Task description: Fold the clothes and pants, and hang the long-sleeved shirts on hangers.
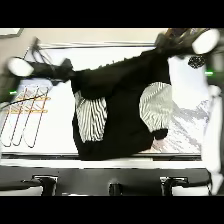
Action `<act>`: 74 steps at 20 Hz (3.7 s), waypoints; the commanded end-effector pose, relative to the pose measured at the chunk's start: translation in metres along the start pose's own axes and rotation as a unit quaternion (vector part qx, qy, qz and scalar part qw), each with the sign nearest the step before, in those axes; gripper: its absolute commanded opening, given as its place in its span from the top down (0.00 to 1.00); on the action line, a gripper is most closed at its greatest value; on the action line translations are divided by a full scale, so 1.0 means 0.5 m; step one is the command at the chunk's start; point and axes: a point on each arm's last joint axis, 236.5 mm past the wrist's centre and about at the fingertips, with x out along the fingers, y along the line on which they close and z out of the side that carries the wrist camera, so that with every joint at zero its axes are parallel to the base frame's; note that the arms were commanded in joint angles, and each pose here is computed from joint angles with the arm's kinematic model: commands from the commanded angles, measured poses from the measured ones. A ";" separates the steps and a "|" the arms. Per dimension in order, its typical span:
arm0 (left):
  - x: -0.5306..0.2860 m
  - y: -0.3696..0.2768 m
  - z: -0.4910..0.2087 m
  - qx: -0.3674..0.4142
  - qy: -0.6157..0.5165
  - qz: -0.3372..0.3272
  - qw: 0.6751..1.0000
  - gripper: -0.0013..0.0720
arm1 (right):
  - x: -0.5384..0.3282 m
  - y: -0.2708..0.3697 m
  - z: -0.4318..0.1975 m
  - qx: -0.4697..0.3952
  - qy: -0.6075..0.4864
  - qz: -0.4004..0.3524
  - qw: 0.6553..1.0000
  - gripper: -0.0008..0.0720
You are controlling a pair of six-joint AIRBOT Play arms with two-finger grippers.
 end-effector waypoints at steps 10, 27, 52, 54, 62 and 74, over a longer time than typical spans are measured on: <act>0.014 0.219 0.027 -0.011 0.071 0.048 0.996 0.04 | -0.016 -0.247 -0.148 -0.073 0.222 -0.036 0.972 0.44; -0.132 0.391 -0.464 -0.092 0.178 0.062 0.978 0.04 | -0.159 -0.355 -0.705 0.234 0.326 -0.018 0.916 0.14; -0.031 0.209 -0.512 0.039 0.239 -0.023 0.970 0.94 | -0.143 -0.168 -0.560 0.165 0.226 0.076 0.957 0.94; -0.065 0.093 -0.387 0.115 0.174 -0.060 0.976 0.94 | -0.170 -0.114 -0.366 0.103 0.124 0.094 0.982 0.94; -0.520 -0.386 -0.011 0.324 -0.191 -0.211 0.902 0.94 | -0.662 0.139 0.182 -0.111 -0.276 0.084 0.951 0.94; -0.907 -0.416 -0.067 0.325 -0.345 -0.227 0.851 0.94 | -1.139 0.247 0.057 -0.162 -0.454 0.088 0.872 0.94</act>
